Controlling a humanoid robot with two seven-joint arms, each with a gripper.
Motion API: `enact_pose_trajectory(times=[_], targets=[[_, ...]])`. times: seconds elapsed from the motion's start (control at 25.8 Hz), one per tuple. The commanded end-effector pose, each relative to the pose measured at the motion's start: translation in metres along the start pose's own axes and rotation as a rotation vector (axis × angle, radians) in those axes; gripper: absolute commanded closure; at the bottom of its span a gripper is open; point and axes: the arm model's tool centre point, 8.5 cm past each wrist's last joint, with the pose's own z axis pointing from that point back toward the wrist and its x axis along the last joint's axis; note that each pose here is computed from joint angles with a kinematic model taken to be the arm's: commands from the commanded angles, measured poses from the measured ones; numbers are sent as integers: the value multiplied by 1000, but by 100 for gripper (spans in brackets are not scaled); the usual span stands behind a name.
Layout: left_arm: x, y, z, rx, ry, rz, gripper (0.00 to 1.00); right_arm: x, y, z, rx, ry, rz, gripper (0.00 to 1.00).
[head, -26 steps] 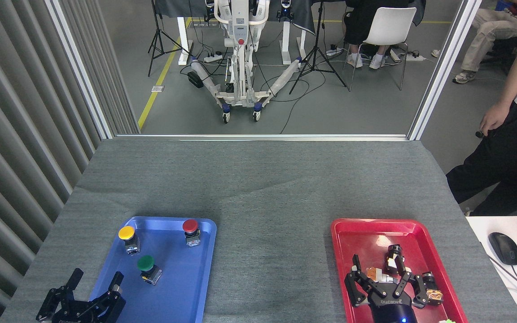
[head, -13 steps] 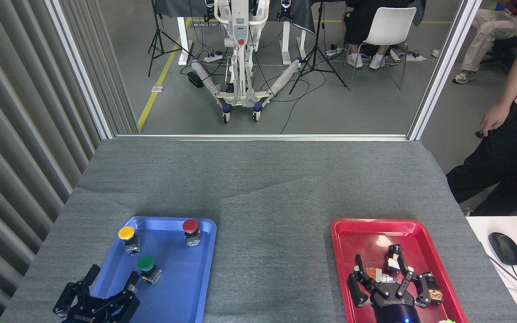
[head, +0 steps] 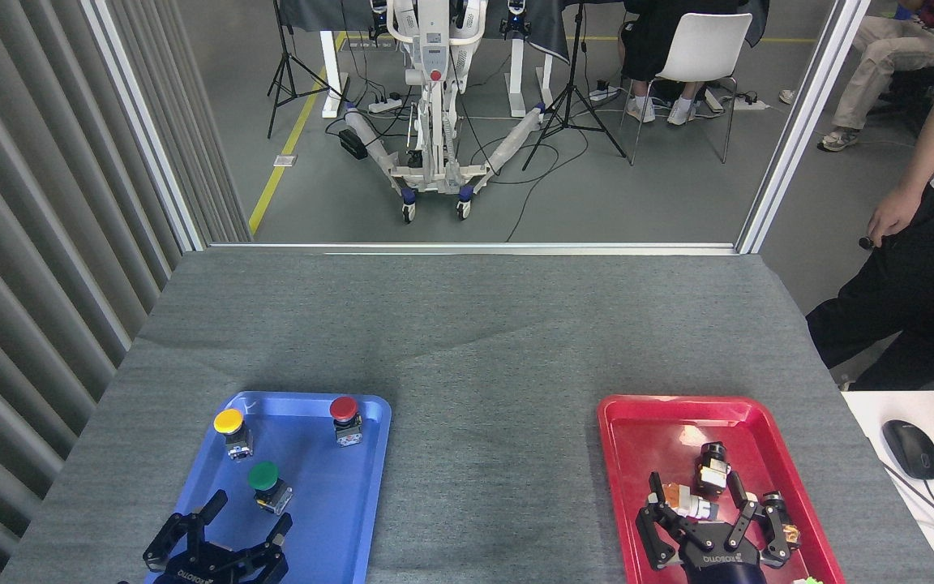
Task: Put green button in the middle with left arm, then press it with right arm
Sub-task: 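Reach the left hand to the green button and grasp it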
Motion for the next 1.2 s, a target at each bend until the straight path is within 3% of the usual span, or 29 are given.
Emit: enact_pose_trajectory(times=[0.0, 0.19, 0.66, 0.74, 0.77, 0.89, 1.01, 1.16], targets=[[-5, -14, -12, -58, 7, -31, 1, -2, 0, 1, 2, 2, 3, 0], [-25, -25, -22, -110, 44, -31, 1, -2, 0, 1, -1, 6, -38, 0], [-30, -30, -54, -154, 31, -48, 3, -3, 1, 2, 3, 8, -33, 0], [-28, -32, -57, -158, 33, -40, 14, -4, 1, 2, 3, 13, -35, 0], [-29, -33, -56, -161, 35, -40, 26, -4, 1, 2, 1, 15, -36, 0], [-28, -34, -56, -163, 29, -39, 73, -5, 1, 2, 4, 16, -35, 0], [-24, -37, -55, -174, 8, -47, 100, -7, 1, 2, 4, 16, -30, 0], [-21, -34, -55, -163, -42, -40, 100, -7, 1, 2, 6, 16, -29, 0]])
